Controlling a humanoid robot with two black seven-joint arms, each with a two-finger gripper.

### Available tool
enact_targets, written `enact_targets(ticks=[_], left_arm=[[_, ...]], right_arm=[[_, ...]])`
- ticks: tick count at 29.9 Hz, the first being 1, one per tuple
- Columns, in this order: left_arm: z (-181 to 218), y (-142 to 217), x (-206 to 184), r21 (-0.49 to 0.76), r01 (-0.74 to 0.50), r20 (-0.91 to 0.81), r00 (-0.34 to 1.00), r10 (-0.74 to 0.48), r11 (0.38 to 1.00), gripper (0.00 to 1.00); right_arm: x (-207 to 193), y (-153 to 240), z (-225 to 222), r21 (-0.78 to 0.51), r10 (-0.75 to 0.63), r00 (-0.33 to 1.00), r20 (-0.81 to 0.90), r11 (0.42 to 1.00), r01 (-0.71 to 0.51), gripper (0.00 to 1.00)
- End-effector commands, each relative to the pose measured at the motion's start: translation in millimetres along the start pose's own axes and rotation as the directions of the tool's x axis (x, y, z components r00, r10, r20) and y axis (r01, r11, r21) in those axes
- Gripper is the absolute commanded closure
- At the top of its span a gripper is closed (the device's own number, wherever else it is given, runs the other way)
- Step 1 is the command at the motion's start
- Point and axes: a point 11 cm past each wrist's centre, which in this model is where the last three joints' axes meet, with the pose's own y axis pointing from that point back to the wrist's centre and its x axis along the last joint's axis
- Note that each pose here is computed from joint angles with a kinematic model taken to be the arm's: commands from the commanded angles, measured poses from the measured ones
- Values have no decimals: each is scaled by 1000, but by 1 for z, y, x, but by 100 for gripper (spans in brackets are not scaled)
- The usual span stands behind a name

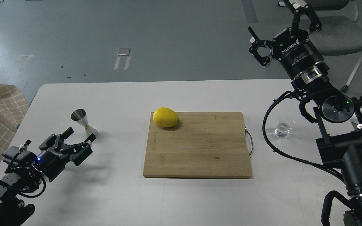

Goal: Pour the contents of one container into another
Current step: 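Grasp the metal jigger with the left gripper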

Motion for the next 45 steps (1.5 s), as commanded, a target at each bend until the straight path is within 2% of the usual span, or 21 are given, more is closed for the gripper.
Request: enact_targets(ticks=[1, 22, 32, 45], left_arm=[[-3, -3, -3, 15, 0, -2, 1000, 0, 1000, 2], [-3, -34, 2, 48, -43, -21, 999, 44, 998, 2], [0, -40, -6, 43, -18, -16, 1000, 18, 999, 5], [-2, -45, -5, 61, -27, -34, 999, 29, 998, 42]], right_arm=[[0, 0, 0, -1, 1, 1000, -1, 1000, -1, 0], [0, 0, 0, 0, -2, 1000, 0, 1000, 2, 0], [0, 1, 1, 0, 1, 1000, 0, 1000, -1, 0], [-1, 1, 0, 0, -2, 1000, -1, 1000, 2, 0]])
